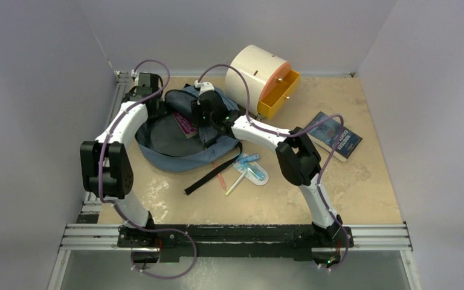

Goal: Pack the student bag
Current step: Place the book in the student bag, then move the student bag to the center of the board.

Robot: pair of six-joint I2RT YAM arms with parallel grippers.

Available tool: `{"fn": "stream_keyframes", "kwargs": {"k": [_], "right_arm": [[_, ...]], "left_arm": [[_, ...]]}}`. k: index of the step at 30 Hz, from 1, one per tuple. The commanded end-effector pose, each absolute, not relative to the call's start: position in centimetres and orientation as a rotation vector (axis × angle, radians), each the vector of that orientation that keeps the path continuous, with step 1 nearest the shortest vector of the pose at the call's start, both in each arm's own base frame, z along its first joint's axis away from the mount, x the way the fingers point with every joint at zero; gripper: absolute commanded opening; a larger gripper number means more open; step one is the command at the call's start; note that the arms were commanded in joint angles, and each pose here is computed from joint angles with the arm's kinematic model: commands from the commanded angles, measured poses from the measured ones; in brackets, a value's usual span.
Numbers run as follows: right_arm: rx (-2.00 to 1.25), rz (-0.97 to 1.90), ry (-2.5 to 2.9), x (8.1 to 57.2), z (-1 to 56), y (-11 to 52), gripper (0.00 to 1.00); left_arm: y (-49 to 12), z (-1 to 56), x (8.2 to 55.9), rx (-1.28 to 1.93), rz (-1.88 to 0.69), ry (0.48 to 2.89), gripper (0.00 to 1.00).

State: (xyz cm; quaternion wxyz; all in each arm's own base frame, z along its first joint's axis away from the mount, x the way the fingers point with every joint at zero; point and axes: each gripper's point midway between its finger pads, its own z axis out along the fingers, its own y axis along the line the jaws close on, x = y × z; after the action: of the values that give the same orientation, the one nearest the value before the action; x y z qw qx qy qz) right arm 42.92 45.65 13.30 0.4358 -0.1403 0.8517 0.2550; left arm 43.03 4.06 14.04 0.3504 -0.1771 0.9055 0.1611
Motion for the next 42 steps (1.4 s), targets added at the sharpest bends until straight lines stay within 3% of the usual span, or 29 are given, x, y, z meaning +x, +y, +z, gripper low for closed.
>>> {"fn": "stream_keyframes", "kwargs": {"k": [1,10,19,29,42], "right_arm": [[-0.462,0.746,2.113,41.7,12.7,47.3,0.37],[-0.466,0.82,2.04,40.6,17.4,47.1,0.58],[-0.423,0.869,1.901,38.4,24.7,44.3,0.61],[-0.126,0.787,1.754,36.1,31.8,34.3,0.6],[0.405,0.488,1.663,38.0,32.9,15.2,0.64]], "left_arm": [[3.6,16.4,43.8,-0.495,0.313,2.25,0.7],[1.8,19.2,43.3,-0.517,0.149,2.199,0.7],[-0.4,22.3,41.9,-0.489,-0.034,2.129,0.71],[-3.0,23.2,41.1,-0.39,-0.209,2.105,0.71],[-6.8,26.5,39.9,-0.261,-0.41,2.046,0.71]]}}
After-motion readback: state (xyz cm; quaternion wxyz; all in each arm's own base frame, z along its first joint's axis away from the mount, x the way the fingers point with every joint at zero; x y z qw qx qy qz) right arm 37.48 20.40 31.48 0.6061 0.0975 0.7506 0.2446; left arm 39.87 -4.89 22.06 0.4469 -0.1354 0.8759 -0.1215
